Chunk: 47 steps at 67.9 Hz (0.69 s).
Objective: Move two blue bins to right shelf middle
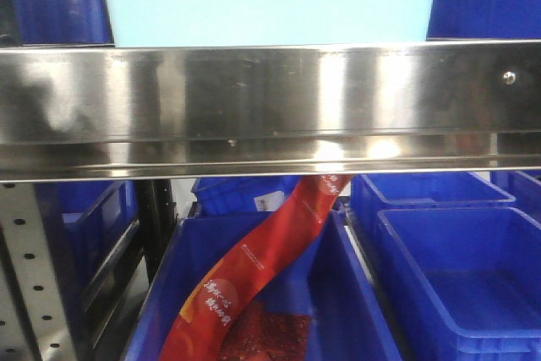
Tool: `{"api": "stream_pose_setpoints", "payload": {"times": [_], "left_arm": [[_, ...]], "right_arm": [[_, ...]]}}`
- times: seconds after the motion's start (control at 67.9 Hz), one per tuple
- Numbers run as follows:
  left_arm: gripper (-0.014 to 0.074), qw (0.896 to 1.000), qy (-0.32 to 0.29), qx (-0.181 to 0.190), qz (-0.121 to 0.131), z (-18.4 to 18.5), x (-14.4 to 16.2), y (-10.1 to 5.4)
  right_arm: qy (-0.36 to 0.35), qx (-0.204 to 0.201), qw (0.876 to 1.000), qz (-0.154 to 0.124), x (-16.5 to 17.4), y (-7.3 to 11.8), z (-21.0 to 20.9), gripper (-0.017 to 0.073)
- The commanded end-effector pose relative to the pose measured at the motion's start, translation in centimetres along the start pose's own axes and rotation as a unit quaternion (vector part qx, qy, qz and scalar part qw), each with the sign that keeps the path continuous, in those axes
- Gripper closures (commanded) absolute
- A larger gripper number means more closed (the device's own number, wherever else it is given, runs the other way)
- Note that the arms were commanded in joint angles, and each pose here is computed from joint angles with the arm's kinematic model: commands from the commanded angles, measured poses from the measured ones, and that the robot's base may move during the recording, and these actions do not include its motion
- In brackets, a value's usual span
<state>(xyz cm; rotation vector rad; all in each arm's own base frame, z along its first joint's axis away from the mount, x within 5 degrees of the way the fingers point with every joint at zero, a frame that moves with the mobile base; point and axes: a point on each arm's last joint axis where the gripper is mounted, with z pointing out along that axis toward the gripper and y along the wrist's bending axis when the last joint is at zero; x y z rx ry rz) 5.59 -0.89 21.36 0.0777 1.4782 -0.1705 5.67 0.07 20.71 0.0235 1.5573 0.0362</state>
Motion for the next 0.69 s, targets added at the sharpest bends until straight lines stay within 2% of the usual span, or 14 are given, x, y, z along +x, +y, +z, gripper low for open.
{"api": "stream_pose_setpoints", "payload": {"times": [0.0,0.677], "left_arm": [[0.0704,1.0,-0.015,-0.001,-0.001,-0.06,-0.29,0.0],[0.0704,1.0,-0.015,-0.001,-0.001,-0.06,-0.29,0.0]], "right_arm": [[-0.015,0.004,1.0,-0.002,-0.21,-0.05,-0.02,0.0721],[-0.015,0.004,1.0,-0.002,-0.21,-0.05,-0.02,0.0721]]}}
